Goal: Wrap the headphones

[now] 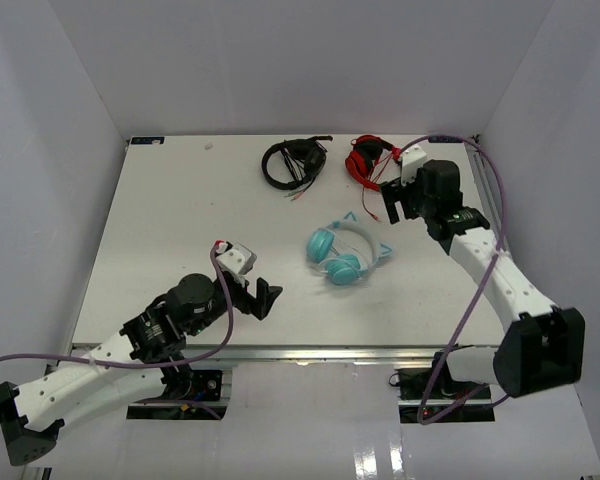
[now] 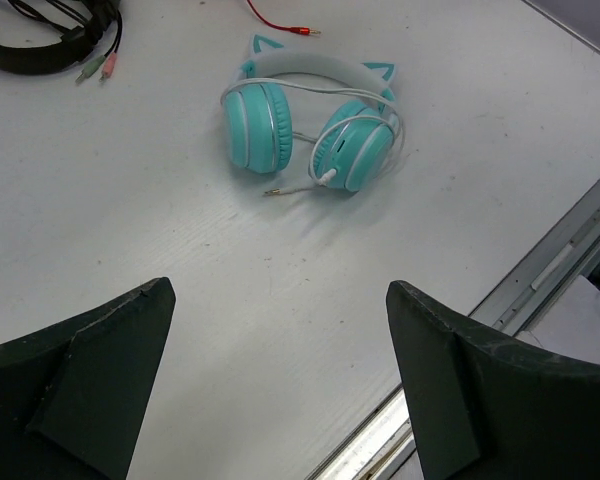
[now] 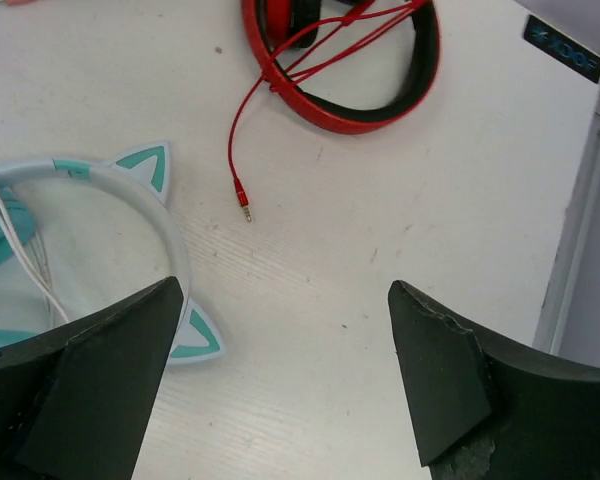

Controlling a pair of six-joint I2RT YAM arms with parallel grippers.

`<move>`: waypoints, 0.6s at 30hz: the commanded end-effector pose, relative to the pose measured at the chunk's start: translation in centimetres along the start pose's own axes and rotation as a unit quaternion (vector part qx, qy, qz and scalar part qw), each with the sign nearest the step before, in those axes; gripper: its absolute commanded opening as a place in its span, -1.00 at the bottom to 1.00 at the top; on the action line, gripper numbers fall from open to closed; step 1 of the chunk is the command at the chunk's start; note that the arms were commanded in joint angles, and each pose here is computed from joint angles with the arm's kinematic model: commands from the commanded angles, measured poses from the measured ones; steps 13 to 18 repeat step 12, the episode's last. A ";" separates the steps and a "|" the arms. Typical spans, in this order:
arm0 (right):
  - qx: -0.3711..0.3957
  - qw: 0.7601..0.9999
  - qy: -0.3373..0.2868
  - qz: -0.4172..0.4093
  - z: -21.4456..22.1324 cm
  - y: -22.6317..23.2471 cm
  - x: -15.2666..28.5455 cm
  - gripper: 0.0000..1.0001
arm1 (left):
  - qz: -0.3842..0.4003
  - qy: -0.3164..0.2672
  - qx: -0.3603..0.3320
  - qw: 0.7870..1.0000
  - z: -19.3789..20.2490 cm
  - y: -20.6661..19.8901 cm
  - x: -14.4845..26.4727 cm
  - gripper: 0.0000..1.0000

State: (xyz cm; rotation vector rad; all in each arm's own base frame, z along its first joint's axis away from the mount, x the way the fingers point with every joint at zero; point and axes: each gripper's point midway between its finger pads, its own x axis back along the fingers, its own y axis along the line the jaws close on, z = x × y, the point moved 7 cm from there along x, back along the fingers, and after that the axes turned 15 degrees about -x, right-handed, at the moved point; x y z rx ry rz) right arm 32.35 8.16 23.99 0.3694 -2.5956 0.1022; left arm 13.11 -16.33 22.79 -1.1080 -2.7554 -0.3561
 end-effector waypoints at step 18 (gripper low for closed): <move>-0.084 0.984 -0.101 0.120 6.2 -2.3 9.0 0.80 | 0.025 -0.022 0.016 0.999 -0.4 -0.9 1.5 0.96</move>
